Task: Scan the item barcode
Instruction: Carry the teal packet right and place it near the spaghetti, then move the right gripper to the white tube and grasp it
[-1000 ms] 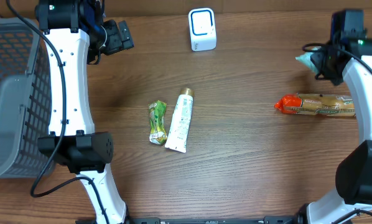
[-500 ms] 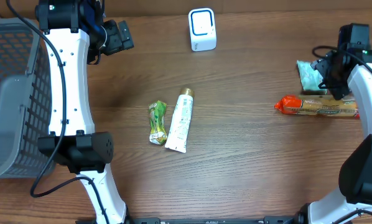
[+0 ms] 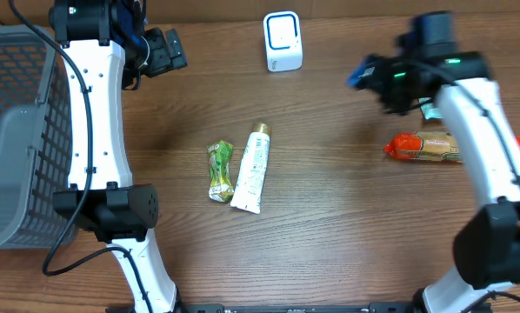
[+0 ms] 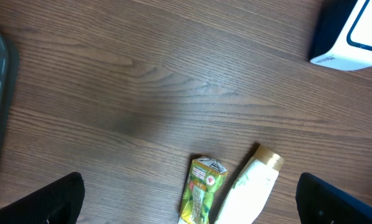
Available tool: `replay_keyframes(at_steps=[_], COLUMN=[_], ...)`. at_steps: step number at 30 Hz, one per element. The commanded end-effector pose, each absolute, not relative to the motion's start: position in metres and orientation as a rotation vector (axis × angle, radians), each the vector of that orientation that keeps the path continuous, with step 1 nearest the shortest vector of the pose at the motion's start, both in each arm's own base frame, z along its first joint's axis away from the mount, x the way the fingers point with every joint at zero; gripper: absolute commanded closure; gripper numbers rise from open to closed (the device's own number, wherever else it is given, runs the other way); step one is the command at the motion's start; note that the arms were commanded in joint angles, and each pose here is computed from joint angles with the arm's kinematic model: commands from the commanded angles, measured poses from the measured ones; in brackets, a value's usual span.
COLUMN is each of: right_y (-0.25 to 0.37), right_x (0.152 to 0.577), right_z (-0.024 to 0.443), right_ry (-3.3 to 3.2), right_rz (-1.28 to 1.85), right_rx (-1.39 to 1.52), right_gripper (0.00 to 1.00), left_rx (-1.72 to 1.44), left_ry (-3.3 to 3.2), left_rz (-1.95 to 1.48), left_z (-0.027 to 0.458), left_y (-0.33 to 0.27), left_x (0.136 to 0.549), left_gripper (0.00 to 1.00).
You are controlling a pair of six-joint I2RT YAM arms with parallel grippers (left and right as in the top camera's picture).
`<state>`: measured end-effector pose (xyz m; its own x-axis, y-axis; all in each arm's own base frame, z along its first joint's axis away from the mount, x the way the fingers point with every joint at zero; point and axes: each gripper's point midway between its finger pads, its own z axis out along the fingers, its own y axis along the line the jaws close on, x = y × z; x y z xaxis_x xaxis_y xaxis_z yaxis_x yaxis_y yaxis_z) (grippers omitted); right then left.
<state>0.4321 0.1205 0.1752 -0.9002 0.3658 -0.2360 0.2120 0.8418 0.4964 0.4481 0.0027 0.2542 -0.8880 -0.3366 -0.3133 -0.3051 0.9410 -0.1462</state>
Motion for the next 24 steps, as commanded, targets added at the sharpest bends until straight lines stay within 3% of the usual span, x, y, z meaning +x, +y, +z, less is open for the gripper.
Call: replay_keyframes(at_steps=[1,5,15,24], right_y=[0.178,0.241,0.321,0.325], right_x=[0.412,0.368,0.296,0.303], right_z=[0.144,0.11,0.045,0.027], right_ry=[2.833,3.008,3.078,3.053], right_rz=[0.733,0.878,1.059,0.961], right_rx=[0.265,0.114,-0.053,0.154], right_gripper=[0.21,0.28,0.31,0.48], left_rx=[-0.483,-0.483,-0.483,-0.483], left_ry=[2.721,2.721,2.721,2.721], left_rz=[-0.143,-0.144,-0.143,-0.144], left_z=[0.266,0.266,0.266,0.266], left_y=[0.003,0.003,0.003,0.003], left_x=[0.448,0.448,0.448,0.448], left_gripper=[0.0,0.0,0.01,0.0])
